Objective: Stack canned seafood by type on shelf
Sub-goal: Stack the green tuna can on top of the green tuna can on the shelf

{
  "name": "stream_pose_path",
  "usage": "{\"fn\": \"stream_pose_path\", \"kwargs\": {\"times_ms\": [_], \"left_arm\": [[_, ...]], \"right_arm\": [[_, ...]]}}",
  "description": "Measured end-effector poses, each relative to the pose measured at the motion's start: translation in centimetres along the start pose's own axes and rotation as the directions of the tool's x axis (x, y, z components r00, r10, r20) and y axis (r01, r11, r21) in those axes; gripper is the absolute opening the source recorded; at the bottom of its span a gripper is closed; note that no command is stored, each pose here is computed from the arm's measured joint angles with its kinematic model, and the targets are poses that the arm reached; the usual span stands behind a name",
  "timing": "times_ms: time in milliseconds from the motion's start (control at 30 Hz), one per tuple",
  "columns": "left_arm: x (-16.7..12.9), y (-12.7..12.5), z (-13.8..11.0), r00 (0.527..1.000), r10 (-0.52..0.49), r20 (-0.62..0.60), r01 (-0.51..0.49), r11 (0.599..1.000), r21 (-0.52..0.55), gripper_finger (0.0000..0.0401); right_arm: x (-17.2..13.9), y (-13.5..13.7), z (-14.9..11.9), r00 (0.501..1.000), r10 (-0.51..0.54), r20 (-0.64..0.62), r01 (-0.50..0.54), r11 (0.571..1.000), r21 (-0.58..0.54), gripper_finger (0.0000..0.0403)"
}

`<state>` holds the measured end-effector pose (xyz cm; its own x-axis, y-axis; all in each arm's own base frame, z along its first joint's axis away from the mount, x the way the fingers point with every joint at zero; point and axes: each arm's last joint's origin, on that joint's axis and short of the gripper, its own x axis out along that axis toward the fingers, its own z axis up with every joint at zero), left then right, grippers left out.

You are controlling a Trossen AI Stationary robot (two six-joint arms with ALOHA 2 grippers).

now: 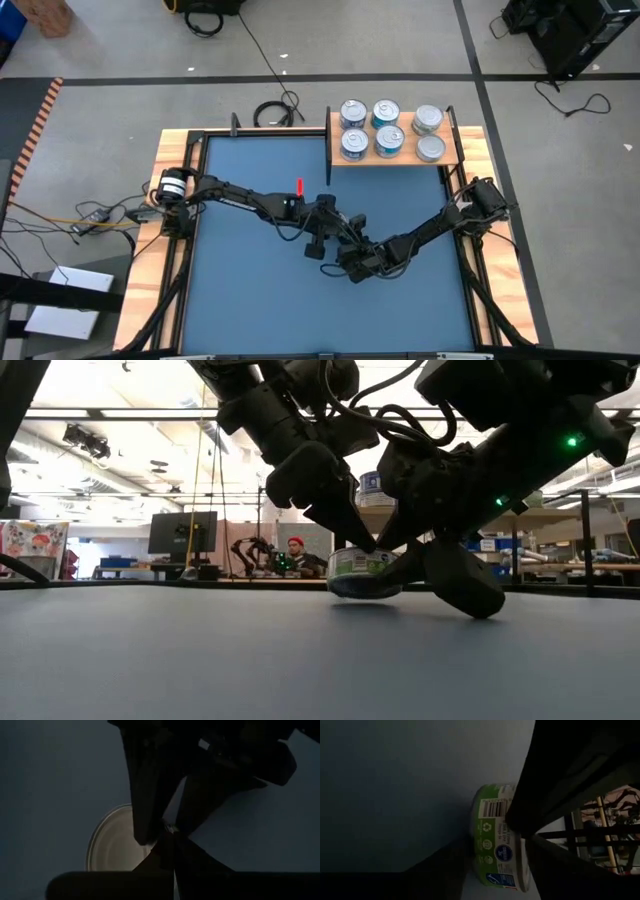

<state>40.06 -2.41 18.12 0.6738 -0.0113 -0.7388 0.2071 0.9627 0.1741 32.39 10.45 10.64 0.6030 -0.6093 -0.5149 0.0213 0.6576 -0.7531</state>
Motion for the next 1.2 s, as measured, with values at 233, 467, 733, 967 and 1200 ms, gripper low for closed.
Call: {"fn": "stream_pose_path", "kwargs": {"times_ms": [233, 467, 733, 967, 1200], "left_arm": [[-0.4, 0.1, 0.3, 1.000, 0.002, 0.016, -0.001, 1.000, -0.025, 0.0001], [-1.9, 0.0, 1.2, 0.998, -0.017, 0.068, 0.019, 1.000, -0.025, 0.0027], [-4.7, -0.1, 2.2, 0.993, 0.049, 0.108, -0.047, 0.999, -0.022, 0.0056], [-7.0, -0.4, 0.7, 0.962, 0.105, 0.252, -0.092, 0.994, -0.065, 0.0023], [-9.1, -1.1, -2.3, 0.875, 0.151, 0.460, -0.088, 0.984, -0.155, 0.0007]], "right_arm": [[0.0, 0.0, 0.0, 1.000, -0.007, 0.001, 0.007, 1.000, -0.003, 0.0147], [-0.1, -0.1, 0.2, 1.000, -0.017, 0.001, 0.017, 1.000, -0.020, 0.0125], [-0.6, 0.0, 1.0, 1.000, -0.013, 0.007, 0.013, 0.998, -0.064, 0.0126], [-2.2, -0.4, 1.5, 1.000, 0.000, 0.016, 0.002, 0.997, -0.083, 0.0126], [-4.4, -2.3, 1.6, 1.000, 0.020, 0.020, -0.020, 0.999, -0.035, 0.0126]]}}
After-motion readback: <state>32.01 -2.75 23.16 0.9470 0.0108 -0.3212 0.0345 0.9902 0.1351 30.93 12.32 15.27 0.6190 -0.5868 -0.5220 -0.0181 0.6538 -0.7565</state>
